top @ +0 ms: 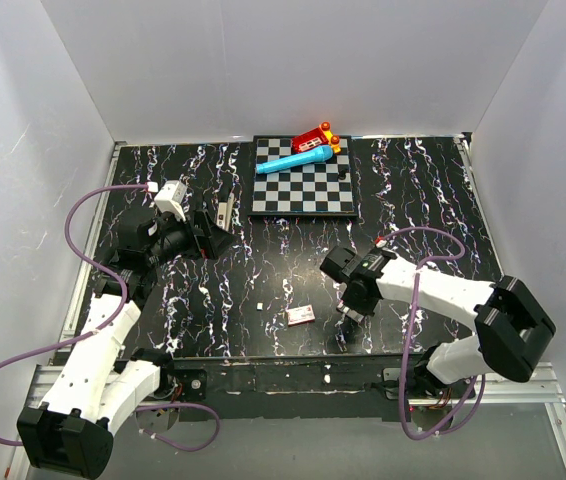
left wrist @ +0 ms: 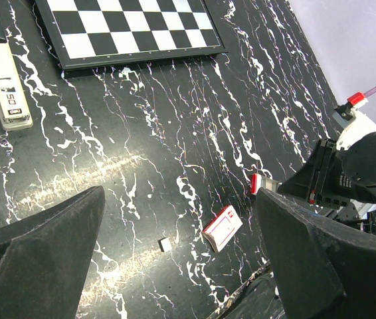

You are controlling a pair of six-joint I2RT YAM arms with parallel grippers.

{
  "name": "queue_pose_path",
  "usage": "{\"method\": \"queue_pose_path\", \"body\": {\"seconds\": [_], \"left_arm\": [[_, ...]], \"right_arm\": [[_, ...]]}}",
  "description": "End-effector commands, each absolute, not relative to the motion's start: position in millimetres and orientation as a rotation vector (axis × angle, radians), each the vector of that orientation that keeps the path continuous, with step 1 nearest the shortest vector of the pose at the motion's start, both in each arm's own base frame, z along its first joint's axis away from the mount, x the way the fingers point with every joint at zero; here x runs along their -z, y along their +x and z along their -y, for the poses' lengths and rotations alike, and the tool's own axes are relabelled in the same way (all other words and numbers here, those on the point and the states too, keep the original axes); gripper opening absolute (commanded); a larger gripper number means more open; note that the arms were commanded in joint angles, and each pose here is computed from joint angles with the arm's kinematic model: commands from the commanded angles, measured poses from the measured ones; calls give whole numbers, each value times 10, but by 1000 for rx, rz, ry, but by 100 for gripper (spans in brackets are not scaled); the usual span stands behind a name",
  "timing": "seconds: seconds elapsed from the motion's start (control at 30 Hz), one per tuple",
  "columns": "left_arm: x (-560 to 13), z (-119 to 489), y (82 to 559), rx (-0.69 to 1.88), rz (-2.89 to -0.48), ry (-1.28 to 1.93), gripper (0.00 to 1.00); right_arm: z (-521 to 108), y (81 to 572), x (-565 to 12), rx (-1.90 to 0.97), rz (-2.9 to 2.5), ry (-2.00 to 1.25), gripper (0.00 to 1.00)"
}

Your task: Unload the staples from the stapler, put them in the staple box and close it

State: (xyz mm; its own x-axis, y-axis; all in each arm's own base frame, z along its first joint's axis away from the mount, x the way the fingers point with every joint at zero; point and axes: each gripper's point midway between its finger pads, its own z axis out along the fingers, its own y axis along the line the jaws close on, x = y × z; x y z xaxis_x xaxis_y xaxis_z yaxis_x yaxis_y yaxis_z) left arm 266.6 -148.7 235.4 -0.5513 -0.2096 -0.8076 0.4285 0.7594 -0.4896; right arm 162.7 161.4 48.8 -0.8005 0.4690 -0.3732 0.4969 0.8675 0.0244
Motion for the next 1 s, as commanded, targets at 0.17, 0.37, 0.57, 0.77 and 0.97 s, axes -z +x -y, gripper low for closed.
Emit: {"method": "queue_pose_path", "body": {"seconds": [0.17, 0.37, 0.57, 0.77, 0.97], "left_arm": [[-2384, 1515, 2639, 848, -1983, 185, 98], [-2393, 1522, 2639, 851, -1982, 188, 98], [-2379, 1522, 2642, 851, -1986, 187, 98], [-2387, 1522, 2638, 851, -1983, 188, 98], [-2394, 1519, 2637, 848, -1981, 189, 98]], "right_arm": [[-1518, 1665, -418, 172, -2642, 776, 23], [-1525, 1677, -398, 168, -2645, 782, 28], [-1543, 1691, -363, 158, -2647, 781, 30], [-1553, 1700, -376, 160, -2650, 772, 31], [-1542, 1754, -500, 161, -2631, 732, 33]]}}
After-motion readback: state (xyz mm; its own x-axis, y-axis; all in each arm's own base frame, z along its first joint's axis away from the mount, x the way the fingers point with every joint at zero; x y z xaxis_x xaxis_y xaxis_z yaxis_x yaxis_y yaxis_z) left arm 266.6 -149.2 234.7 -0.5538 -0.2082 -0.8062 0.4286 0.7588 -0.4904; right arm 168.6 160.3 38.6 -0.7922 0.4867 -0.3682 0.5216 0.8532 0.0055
